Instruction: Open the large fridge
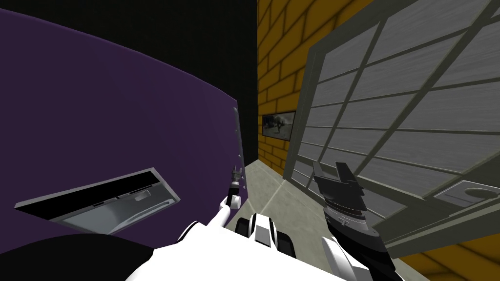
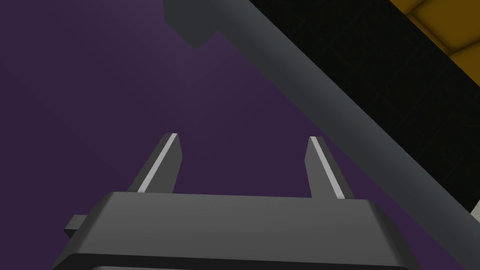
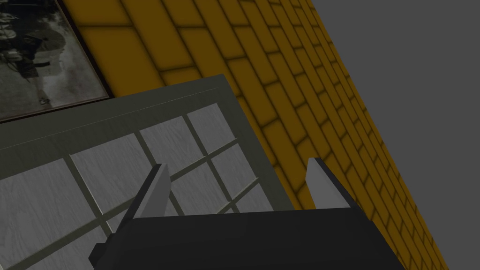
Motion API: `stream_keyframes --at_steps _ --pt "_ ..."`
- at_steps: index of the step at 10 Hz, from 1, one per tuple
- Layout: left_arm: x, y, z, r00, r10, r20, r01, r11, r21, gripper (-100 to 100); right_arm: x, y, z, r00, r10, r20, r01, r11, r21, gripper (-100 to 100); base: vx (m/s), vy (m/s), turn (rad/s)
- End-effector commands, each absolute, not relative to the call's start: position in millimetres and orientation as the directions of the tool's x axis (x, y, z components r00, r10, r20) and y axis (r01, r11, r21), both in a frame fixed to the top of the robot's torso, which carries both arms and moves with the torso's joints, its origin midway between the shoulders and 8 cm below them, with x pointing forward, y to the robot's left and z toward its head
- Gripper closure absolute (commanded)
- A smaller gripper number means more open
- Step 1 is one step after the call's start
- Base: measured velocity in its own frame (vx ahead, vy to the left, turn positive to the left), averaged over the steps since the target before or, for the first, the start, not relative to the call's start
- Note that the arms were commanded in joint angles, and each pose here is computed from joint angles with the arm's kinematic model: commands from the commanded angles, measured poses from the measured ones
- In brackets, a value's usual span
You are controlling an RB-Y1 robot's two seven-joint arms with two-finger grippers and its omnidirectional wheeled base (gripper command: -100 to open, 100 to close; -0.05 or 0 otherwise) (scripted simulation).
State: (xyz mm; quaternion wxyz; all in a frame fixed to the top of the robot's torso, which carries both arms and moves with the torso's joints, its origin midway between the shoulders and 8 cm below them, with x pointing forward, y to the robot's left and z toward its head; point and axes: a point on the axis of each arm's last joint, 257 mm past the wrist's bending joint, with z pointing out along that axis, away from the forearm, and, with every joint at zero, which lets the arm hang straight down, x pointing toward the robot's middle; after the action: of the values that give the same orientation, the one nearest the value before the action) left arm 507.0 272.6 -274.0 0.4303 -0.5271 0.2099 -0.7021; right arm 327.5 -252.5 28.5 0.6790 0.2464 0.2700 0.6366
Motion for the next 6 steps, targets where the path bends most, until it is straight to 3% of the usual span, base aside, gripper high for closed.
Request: stream_keyframes --at_steps 1,4,5,6 --pt "520 273 -265 -0.074 -0.824 0.561 0.383 -0.543 -0.747 -100 328 -252 29 0.044 0.998 -0.053 -0.732 0.068 0.678 0 -0.028 0.012 0.034" --pt "519 273 -271 -0.066 -0.823 0.565 0.376 -0.545 -0.75 -100 328 -252 29 0.044 0.998 -0.053 -0.731 0.068 0.678 0 -0.016 0.003 0.011" --pt "507 273 -274 -0.074 -0.825 0.56 0.383 -0.542 -0.748 100 328 -252 29 0.044 0.998 -0.053 -0.731 0.068 0.678 0 0.019 -0.018 -0.127" --pt "513 274 -274 -0.069 -0.825 0.562 0.378 -0.543 -0.75 100 328 -252 28 0.044 0.998 -0.053 -0.731 0.068 0.678 0 0.022 -0.009 -0.033"
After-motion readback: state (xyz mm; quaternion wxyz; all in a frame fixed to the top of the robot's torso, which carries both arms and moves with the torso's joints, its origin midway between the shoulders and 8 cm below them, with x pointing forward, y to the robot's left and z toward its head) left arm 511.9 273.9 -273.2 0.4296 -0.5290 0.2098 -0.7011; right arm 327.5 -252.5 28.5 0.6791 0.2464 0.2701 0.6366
